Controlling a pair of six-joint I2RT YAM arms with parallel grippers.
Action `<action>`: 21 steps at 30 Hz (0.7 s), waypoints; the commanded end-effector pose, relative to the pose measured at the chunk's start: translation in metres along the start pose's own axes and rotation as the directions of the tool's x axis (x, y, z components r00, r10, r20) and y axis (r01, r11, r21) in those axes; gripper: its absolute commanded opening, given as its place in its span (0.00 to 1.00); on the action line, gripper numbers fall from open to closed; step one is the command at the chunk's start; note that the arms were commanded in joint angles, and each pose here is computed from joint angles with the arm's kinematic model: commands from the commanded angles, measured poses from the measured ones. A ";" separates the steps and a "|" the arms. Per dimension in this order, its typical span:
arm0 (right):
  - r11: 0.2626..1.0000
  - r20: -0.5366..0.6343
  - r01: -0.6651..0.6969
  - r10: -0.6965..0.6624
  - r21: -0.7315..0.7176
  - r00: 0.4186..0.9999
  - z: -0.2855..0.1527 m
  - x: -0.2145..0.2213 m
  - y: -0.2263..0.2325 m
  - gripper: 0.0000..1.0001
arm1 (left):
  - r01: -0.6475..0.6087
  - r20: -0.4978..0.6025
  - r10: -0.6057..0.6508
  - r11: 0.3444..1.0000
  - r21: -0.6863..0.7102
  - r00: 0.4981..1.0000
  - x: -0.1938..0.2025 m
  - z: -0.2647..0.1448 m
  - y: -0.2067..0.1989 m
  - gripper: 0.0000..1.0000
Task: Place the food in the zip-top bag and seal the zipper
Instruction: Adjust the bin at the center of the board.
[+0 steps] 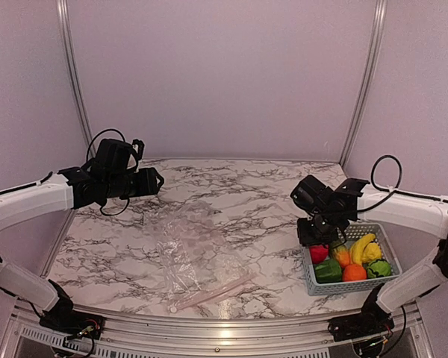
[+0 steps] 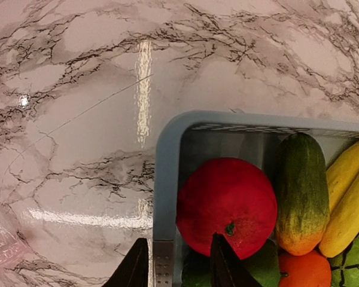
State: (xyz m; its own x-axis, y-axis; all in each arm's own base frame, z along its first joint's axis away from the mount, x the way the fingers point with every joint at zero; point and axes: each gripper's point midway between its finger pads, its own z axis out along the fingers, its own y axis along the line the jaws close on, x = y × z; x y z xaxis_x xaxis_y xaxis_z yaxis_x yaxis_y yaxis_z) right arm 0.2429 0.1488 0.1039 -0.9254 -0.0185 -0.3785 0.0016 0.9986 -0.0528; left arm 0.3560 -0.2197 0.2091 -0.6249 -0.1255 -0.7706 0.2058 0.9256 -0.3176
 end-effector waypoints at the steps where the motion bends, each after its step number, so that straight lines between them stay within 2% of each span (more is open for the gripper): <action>1: 0.999 0.048 0.025 -0.027 0.045 0.999 0.008 -0.016 -0.004 0.31 | 0.028 -0.039 -0.029 1.000 -0.009 0.999 0.015 -0.001 0.004 0.58; 5: 0.997 0.071 0.067 -0.070 0.045 0.995 0.014 -0.030 0.006 0.24 | 0.031 -0.039 -0.031 0.999 -0.012 0.999 0.018 -0.006 0.007 0.58; 10: 0.994 0.052 0.107 -0.108 0.021 0.993 0.021 -0.040 0.023 0.21 | 0.033 -0.036 -0.033 0.999 -0.019 0.999 0.018 -0.013 0.010 0.58; 15: 0.981 0.039 0.193 -0.191 -0.034 0.981 0.027 -0.041 0.043 0.07 | 0.032 -0.017 -0.033 0.999 -0.020 0.999 0.017 -0.023 0.013 0.58; 18: 0.938 0.076 0.331 -0.324 -0.103 0.943 0.020 -0.041 0.071 0.00 | 0.018 -0.005 -0.018 1.000 -0.009 1.000 0.016 -0.028 0.012 0.58; 21: 0.861 0.097 0.478 -0.468 -0.177 0.879 0.013 -0.027 0.098 0.00 | 0.000 0.005 0.000 1.000 0.012 1.000 0.017 -0.032 0.011 0.59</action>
State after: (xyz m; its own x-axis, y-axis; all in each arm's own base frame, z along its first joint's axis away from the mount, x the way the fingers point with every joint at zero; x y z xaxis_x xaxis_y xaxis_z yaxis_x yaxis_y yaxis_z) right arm 0.2796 0.1921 0.0854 -0.8856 -0.2933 -0.3601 -0.2615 0.9557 -0.1353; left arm 0.3337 -0.2042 0.2159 -0.6168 -0.1616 -0.7703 0.1938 0.9174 -0.3477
